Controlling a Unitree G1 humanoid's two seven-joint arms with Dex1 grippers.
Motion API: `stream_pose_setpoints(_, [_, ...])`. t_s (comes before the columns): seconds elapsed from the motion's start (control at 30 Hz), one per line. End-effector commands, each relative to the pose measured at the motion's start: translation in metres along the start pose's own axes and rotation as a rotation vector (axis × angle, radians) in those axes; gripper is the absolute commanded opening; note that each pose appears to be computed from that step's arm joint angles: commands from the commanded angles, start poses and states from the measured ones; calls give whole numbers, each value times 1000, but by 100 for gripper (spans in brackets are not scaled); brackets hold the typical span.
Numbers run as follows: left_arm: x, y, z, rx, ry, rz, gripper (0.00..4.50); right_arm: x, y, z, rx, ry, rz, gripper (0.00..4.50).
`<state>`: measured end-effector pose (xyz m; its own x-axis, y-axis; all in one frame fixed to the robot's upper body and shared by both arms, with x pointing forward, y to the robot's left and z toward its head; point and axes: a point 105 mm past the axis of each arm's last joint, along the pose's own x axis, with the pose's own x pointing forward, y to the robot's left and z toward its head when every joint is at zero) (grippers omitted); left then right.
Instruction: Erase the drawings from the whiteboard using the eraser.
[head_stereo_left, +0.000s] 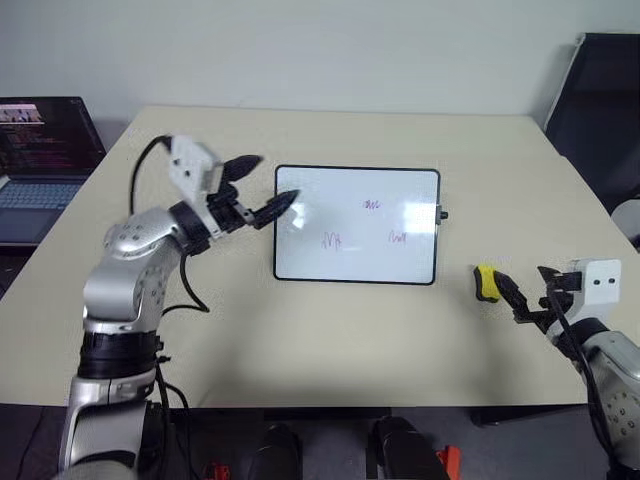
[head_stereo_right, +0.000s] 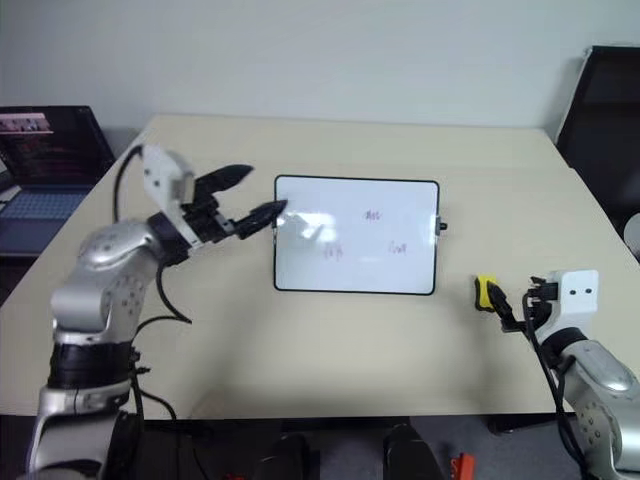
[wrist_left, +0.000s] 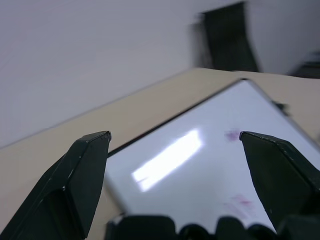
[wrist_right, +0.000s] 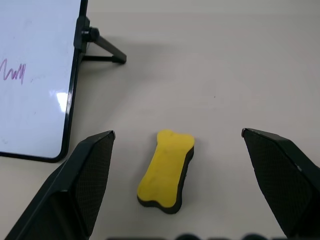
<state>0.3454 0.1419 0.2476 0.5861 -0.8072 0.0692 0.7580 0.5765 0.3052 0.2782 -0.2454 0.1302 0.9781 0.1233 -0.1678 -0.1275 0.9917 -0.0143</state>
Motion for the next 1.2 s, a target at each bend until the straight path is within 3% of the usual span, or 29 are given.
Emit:
stream_pose_setpoints(0.03, [10, -45, 7, 23, 55, -382, 450, 8, -1, 8, 16, 1, -95, 447])
stream_pose_setpoints(0.23, [22, -77, 10, 59, 64, -653, 450, 25, 0, 7, 130, 45, -155, 447])
stream_pose_setpoints(0.4, [33, -78, 10, 77, 40, -669, 450, 37, 2, 1, 115, 81, -166, 447])
stream_pose_setpoints(0.93, [26, -74, -7, 106, 84, -644, 450, 42, -3, -21, 67, 136, -192, 447])
stream_pose_setpoints(1.03, [27, -72, -8, 114, 88, -632, 450, 43, -1, -23, 73, 145, -178, 388])
stream_pose_setpoints(1.2, [27, -70, -9, 119, 90, -624, 450, 47, 3, -26, 59, 161, -168, 220])
